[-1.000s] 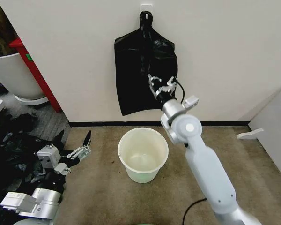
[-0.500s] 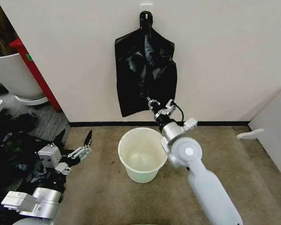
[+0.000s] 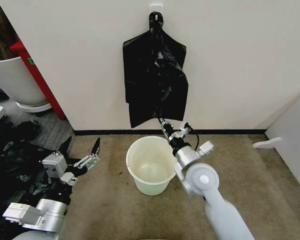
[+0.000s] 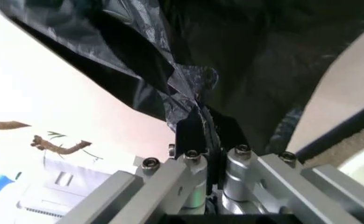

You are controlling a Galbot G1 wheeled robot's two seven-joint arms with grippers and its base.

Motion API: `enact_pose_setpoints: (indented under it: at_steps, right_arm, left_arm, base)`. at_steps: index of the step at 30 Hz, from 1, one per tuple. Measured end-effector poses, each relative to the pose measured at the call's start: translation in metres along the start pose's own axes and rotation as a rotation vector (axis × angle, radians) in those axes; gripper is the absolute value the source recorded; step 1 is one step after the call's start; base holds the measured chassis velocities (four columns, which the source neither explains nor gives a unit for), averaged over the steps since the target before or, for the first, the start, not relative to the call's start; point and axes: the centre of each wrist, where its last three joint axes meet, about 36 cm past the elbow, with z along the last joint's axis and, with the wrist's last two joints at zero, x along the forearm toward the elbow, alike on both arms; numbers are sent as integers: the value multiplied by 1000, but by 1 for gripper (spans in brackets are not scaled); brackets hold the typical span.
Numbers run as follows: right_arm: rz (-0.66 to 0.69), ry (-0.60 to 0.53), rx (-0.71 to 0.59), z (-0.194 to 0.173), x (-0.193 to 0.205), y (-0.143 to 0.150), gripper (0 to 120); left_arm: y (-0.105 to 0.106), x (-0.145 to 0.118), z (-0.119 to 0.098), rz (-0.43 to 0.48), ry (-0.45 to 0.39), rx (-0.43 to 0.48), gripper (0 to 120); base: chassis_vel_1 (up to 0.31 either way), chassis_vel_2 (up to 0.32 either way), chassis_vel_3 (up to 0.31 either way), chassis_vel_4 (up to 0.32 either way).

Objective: Place the garbage bag over the trash bin.

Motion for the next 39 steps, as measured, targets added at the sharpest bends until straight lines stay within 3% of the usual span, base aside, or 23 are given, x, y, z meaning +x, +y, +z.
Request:
enact_pose_setpoints:
  at_steps: [31,35,39]
  right_arm:
    - [94,-17,61,44,30,-18,0]
    - [94,-20,65,45,31,-16,0]
    - [70,-22,124,41,28,-15,0]
  left_arm:
    - [-1,-4,-1,35,-19,1,100]
    - [0,-7,-3,57,-21,-12,100]
    - [4,-20,-13,144,-10,-53,100]
  base:
    - [0,0,0,0]
    - [0,0,0,0]
    - [0,0,0,0]
